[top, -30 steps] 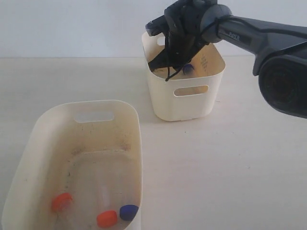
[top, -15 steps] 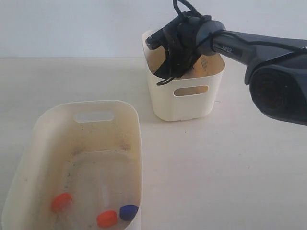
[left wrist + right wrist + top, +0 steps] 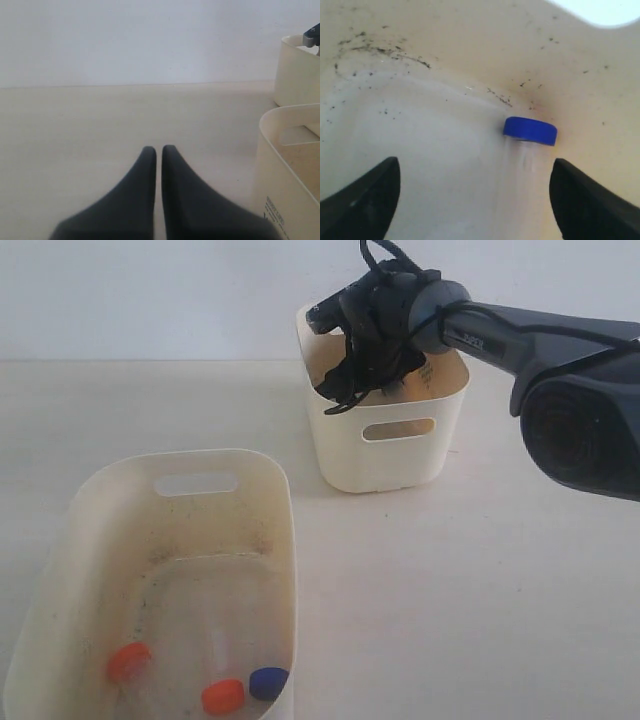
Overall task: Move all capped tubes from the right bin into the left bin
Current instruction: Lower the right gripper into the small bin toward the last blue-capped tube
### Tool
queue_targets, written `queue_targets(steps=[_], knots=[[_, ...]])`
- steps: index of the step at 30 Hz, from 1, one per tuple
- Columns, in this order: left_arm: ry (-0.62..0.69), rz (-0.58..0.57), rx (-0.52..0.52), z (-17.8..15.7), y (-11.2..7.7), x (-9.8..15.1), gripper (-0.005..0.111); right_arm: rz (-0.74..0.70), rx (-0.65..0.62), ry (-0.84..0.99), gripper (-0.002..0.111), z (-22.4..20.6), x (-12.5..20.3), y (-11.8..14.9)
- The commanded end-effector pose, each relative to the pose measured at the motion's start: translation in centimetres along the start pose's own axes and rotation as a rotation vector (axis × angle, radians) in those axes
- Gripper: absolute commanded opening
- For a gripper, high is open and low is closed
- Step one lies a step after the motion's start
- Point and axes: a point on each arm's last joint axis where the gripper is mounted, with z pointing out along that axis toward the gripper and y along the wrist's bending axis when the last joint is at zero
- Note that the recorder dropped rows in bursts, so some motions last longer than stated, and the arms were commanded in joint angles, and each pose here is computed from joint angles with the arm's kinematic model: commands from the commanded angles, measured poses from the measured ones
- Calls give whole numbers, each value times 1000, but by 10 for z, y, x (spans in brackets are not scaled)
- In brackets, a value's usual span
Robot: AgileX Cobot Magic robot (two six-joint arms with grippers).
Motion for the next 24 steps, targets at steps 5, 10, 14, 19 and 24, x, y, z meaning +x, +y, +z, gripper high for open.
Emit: queue_targets(steps=[5, 10, 14, 19, 24], knots=[[-8, -7, -2, 0, 0, -1, 4, 69, 19, -9, 77, 1, -1, -4], [-8, -7, -2, 0, 0, -1, 4, 92, 16, -18, 77, 1, -2, -4], [-8, -7, -2, 0, 0, -1, 4, 129, 14, -25, 77, 1, -2, -4], [-8, -7, -2, 0, 0, -1, 4, 129, 15, -21, 77, 1, -2, -4], [-8, -7, -2, 0, 0, -1, 4, 125, 21, 0, 77, 1, 0, -4]])
